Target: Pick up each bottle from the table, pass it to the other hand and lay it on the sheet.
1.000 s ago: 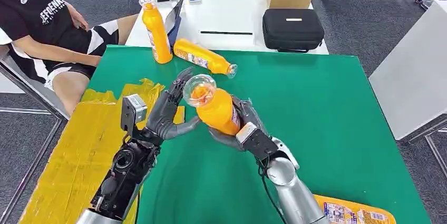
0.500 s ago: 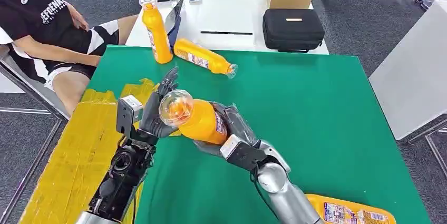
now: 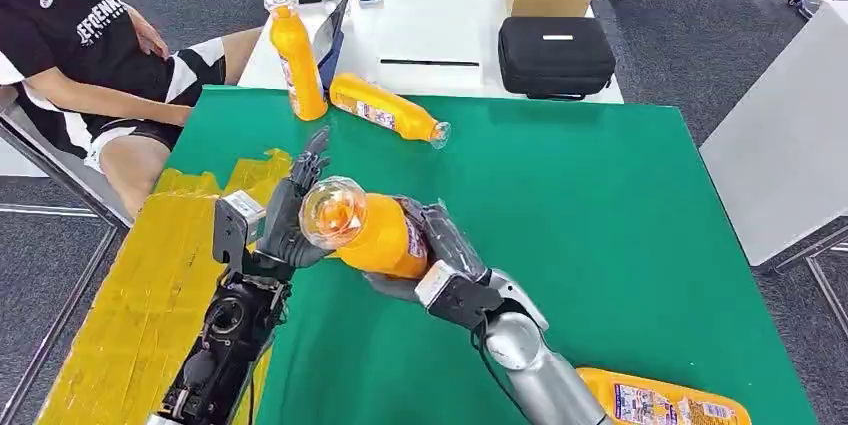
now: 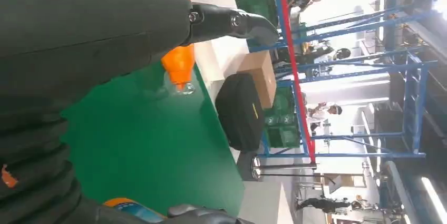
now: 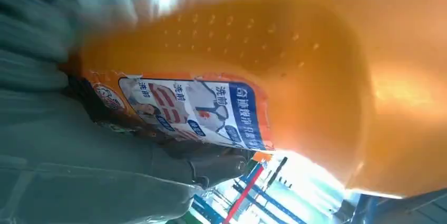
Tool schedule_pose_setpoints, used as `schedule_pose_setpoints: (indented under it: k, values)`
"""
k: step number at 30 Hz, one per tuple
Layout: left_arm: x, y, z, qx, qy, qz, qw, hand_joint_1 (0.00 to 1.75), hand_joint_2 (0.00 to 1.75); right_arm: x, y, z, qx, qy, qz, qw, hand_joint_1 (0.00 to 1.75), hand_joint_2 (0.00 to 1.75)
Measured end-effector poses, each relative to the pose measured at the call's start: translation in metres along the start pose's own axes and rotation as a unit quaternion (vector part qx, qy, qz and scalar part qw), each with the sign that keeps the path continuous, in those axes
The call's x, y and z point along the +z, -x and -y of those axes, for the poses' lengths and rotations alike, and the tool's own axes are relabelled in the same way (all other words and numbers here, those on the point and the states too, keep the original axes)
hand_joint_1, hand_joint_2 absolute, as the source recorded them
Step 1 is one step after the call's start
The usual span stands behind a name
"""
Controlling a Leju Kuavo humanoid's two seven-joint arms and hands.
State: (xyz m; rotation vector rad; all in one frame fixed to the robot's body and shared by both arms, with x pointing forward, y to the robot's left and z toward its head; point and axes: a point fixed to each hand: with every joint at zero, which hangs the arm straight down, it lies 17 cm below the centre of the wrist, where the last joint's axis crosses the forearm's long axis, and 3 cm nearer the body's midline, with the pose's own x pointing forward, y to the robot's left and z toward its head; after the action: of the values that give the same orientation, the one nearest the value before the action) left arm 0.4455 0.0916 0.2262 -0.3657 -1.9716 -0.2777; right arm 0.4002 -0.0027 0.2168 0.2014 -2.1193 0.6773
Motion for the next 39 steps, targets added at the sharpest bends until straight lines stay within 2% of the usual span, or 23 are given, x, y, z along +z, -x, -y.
schedule_pose_setpoints:
  k: [4, 11, 19, 25, 31, 39]
  values:
    - [0.002, -0.003, 0.0, 0.004, -0.002, 0.003, 1.0, 0.0, 1.75, -0.001, 0.0, 0.019, 0.054, 0.043, 0.005, 0.998, 1.75, 1.75]
    - [0.011, -0.001, 0.01, 0.013, 0.005, 0.001, 1.0, 0.0, 1.75, 0.01, 0.014, 0.112, 0.099, 0.206, -0.02, 0.973, 1.75, 1.75]
    - [0.01, -0.006, 0.019, 0.014, 0.014, 0.005, 1.0, 0.0, 1.75, 0.03, 0.029, 0.168, 0.108, 0.291, -0.047, 0.95, 1.75, 1.75]
    - [0.01, -0.012, 0.029, 0.013, 0.029, 0.012, 0.999, 0.0, 1.75, 0.034, 0.039, 0.172, 0.104, 0.294, -0.061, 0.948, 1.75, 1.75]
    - [0.009, -0.021, 0.042, 0.017, 0.046, 0.022, 0.999, 0.0, 1.75, 0.026, 0.051, 0.149, 0.107, 0.252, -0.076, 0.959, 1.75, 1.75]
    - [0.008, -0.033, 0.06, 0.025, 0.074, 0.036, 0.996, 0.0, 1.75, 0.003, 0.057, 0.092, 0.119, 0.155, -0.082, 0.977, 1.75, 1.75]
